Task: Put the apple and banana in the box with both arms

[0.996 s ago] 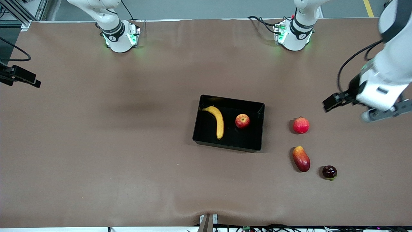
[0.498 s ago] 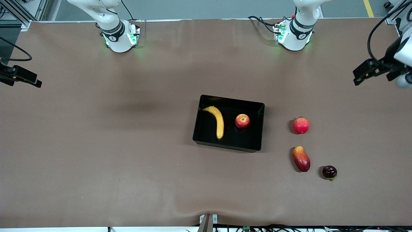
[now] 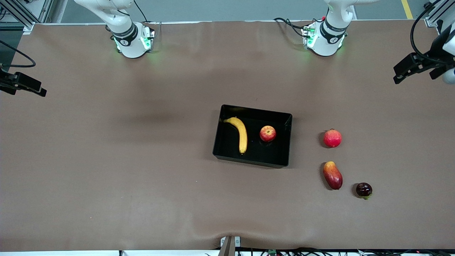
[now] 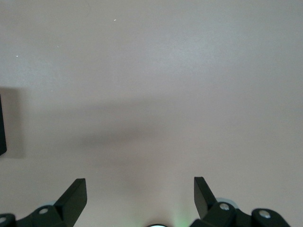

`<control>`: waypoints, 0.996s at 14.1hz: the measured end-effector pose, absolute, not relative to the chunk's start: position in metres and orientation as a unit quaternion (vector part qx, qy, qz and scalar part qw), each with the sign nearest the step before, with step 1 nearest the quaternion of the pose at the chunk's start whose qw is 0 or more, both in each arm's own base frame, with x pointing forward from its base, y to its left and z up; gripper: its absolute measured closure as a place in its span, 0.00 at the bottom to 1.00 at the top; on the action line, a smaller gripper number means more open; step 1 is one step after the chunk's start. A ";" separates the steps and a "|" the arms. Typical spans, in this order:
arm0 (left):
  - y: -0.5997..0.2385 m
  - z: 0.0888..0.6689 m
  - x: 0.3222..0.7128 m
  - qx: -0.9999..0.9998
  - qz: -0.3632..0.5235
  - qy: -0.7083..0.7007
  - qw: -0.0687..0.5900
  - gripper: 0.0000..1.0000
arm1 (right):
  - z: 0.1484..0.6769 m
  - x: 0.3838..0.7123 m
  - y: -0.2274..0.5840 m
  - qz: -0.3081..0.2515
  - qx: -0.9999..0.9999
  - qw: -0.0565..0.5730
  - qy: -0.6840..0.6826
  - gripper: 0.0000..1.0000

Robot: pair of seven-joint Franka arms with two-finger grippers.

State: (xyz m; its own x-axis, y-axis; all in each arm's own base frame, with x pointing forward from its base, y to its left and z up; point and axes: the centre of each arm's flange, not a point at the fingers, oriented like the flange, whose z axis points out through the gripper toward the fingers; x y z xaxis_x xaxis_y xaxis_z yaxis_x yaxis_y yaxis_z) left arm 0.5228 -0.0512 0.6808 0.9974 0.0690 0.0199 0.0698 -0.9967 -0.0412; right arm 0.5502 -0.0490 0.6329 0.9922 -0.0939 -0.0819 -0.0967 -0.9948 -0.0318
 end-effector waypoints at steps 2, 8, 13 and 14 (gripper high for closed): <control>-0.047 0.678 0.512 -0.999 -0.011 -0.031 0.016 0.00 | 0.633 0.550 -0.049 0.040 -0.998 0.018 0.048 0.00; -0.049 0.673 0.489 -0.999 -0.027 -0.030 0.013 0.00 | 0.633 0.550 -0.049 0.040 -0.998 0.018 0.048 0.00; -0.050 0.666 0.496 -0.999 -0.022 -0.029 0.013 0.00 | 0.633 0.550 -0.049 0.041 -0.998 0.018 0.048 0.00; -0.049 0.664 0.497 -0.999 -0.020 -0.029 0.013 0.00 | 0.633 0.550 -0.049 0.041 -0.998 0.018 0.048 0.00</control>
